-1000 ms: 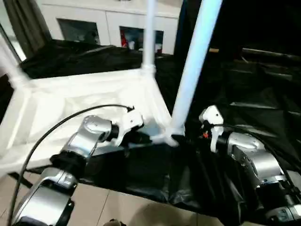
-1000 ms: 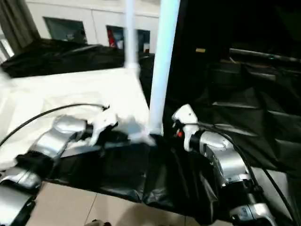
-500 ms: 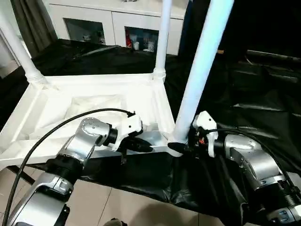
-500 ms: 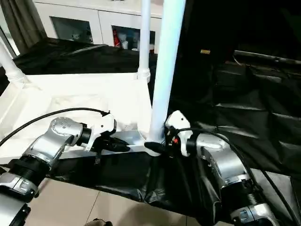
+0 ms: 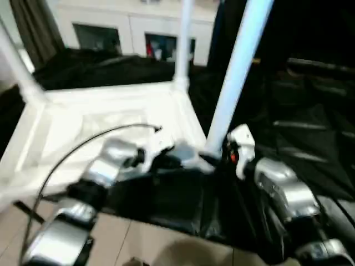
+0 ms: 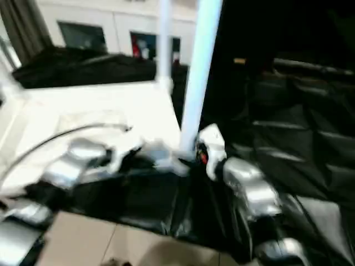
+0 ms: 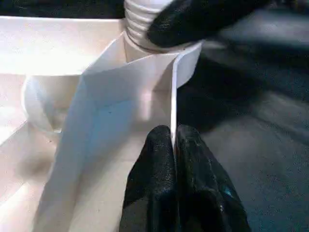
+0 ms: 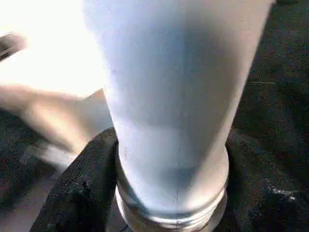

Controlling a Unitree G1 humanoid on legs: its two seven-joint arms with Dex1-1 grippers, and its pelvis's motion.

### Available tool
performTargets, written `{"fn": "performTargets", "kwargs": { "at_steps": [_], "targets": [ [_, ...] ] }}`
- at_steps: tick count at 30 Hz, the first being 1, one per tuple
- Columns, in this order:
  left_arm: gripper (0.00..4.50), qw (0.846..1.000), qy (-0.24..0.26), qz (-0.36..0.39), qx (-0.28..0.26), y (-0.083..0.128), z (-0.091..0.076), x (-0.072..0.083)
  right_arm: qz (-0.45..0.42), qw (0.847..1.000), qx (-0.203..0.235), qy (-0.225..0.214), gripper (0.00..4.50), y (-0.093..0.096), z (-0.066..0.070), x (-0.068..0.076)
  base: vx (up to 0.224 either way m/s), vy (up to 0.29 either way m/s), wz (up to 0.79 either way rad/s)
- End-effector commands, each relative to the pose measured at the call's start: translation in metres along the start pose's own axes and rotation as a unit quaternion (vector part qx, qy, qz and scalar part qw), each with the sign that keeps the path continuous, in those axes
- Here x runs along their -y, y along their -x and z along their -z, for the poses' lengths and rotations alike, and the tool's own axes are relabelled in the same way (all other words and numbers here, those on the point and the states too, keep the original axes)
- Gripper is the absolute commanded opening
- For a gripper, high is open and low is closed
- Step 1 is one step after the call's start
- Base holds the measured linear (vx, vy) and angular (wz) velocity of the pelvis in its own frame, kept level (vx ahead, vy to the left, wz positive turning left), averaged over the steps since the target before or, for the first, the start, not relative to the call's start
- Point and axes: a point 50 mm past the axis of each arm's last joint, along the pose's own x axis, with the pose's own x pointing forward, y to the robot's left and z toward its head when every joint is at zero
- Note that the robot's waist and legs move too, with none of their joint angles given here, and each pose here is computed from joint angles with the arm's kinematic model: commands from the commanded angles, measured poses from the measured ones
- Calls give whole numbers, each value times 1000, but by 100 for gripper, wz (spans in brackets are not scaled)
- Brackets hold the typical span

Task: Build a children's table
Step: Rotate leg to tighten

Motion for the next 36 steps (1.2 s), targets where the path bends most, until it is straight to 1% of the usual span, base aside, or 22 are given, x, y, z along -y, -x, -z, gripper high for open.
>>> {"fn": "performTargets", "kwargs": {
  "at_steps": [1,3,4,9,10,11,12,13,16,17,18,20,21,22,23,24,25,26,28,29,31,36],
  "targets": [
    [0,998,23,-56,29,-12,-15,-3,81,995,-43,-39,272,-3,23,3,0,0,0],
    [0,998,23,-60,29,-18,-19,0,93,994,-40,-38,272,-9,22,-2,0,0,0],
    [0,998,18,-60,27,-23,-20,2,100,994,-31,-38,272,-15,20,-8,0,0,0],
    [0,998,-1,-55,23,-27,-21,5,93,995,-14,-29,272,-26,15,-19,0,0,0],
    [0,998,-4,-53,21,-26,-19,5,81,996,3,-38,272,-27,10,-21,0,0,0],
    [0,998,-9,-51,19,-24,-18,4,73,996,14,-41,328,-27,7,-21,0,0,0],
    [0,998,-13,-51,18,-23,-17,3,68,997,21,-42,342,-27,5,-21,0,0,0],
    [0,999,-15,-49,17,-21,-16,2,61,997,29,-38,342,-26,2,-20,0,0,0],
    [0,999,-20,-46,14,-10,-11,-4,17,999,46,-5,376,-17,-9,-11,0,0,0],
    [0,999,-20,-46,14,-10,-11,-4,17,999,46,-5,376,-17,-9,-11,0,0,0],
    [0,999,-27,-39,12,-4,-8,-7,-19,999,46,12,387,-11,-14,-6,0,0,0],
    [0,999,-34,-24,9,5,-4,-10,-74,996,23,47,389,1,-17,2,0,0,0],
    [0,999,-36,-18,9,8,-3,-10,-91,994,14,57,403,5,-18,3,0,0,0],
    [0,999,-47,0,12,13,-1,-9,-131,988,-7,85,403,15,-18,6,0,0,0],
    [0,999,-47,1,12,13,-1,-9,-132,988,-8,86,403,15,-18,6,0,0,0],
    [0,998,-54,20,15,17,0,-8,-155,983,-19,99,403,20,-18,7,0,0,0],
    [0,998,-55,27,15,18,0,-7,-161,982,-22,101,403,22,-18,7,0,0,0],
    [0,997,-62,53,14,23,2,-5,-177,978,-29,108,403,26,-19,8,0,0,0],
    [0,995,-70,68,13,26,3,-3,-183,976,-33,110,403,28,-19,9,0,0,0],
    [0,992,-80,93,10,31,5,0,-195,973,-40,116,403,29,-20,9,0,0,0],
    [0,990,-80,114,12,35,5,3,-207,970,-48,119,403,31,-20,8,0,0,0],
    [0,988,-82,133,15,39,5,5,-230,963,-60,124,403,32,-18,3,0,0,0]
  ]
}}
